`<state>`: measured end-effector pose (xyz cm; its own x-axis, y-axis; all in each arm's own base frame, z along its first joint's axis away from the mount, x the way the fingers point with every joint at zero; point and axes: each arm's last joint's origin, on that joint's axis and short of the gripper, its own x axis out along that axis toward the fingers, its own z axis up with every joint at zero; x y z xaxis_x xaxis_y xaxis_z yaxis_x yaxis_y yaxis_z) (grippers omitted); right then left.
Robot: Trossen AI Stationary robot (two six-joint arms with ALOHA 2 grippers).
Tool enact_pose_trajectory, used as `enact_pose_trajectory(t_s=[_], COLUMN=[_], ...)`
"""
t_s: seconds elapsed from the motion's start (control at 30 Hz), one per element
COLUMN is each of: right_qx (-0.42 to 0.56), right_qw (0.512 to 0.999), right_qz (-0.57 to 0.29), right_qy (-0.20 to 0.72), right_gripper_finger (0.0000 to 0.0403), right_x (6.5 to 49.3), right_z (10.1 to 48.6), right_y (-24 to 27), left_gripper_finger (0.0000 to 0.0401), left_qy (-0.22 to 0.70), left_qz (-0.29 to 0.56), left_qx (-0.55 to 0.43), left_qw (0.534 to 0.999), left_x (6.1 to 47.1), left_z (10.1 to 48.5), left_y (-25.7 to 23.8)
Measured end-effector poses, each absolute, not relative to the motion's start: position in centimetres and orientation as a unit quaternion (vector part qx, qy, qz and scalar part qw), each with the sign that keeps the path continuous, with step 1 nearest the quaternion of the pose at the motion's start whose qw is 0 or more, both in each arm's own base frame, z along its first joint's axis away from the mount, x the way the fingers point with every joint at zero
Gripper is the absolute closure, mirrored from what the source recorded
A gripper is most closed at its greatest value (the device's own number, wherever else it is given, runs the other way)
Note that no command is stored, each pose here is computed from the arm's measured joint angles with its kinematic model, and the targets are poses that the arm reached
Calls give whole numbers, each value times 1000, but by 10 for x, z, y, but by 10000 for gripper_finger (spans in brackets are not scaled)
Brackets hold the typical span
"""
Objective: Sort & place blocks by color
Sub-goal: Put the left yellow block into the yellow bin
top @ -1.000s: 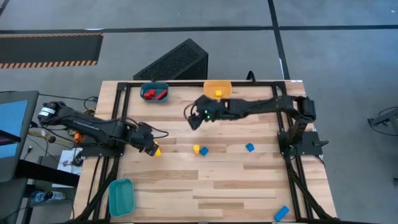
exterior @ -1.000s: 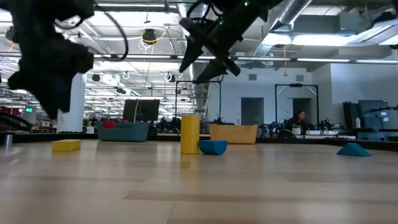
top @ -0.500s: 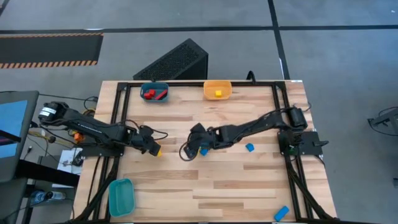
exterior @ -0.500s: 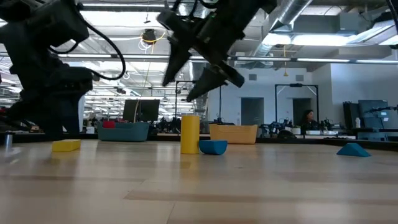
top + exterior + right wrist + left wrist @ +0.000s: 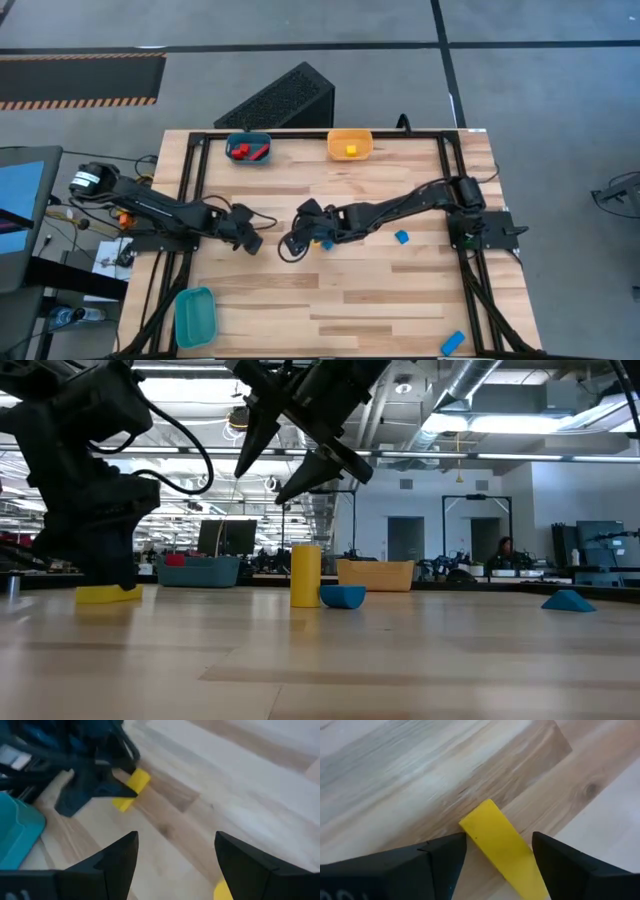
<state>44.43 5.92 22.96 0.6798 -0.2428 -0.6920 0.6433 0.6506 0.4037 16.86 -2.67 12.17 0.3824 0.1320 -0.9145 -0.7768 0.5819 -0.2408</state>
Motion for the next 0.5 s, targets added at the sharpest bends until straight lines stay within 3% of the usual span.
enact_pose_trajectory(t_s=[0.37, 0.5], right_qx=[324, 326], right_qw=[855, 855], right_qz=[-260, -262], right_qy=[310, 307], right_gripper_finger=[121, 121], right_x=[445, 445], right_z=[230, 230], right_y=[52, 49], left_gripper_finger=[315, 332], left_qy=[488, 489], left_qz=[279, 262], left_qx=[-290, -270], left_qw=[775, 787], left_x=[169, 171], left_z=[123, 125], left_y=[-26, -27])
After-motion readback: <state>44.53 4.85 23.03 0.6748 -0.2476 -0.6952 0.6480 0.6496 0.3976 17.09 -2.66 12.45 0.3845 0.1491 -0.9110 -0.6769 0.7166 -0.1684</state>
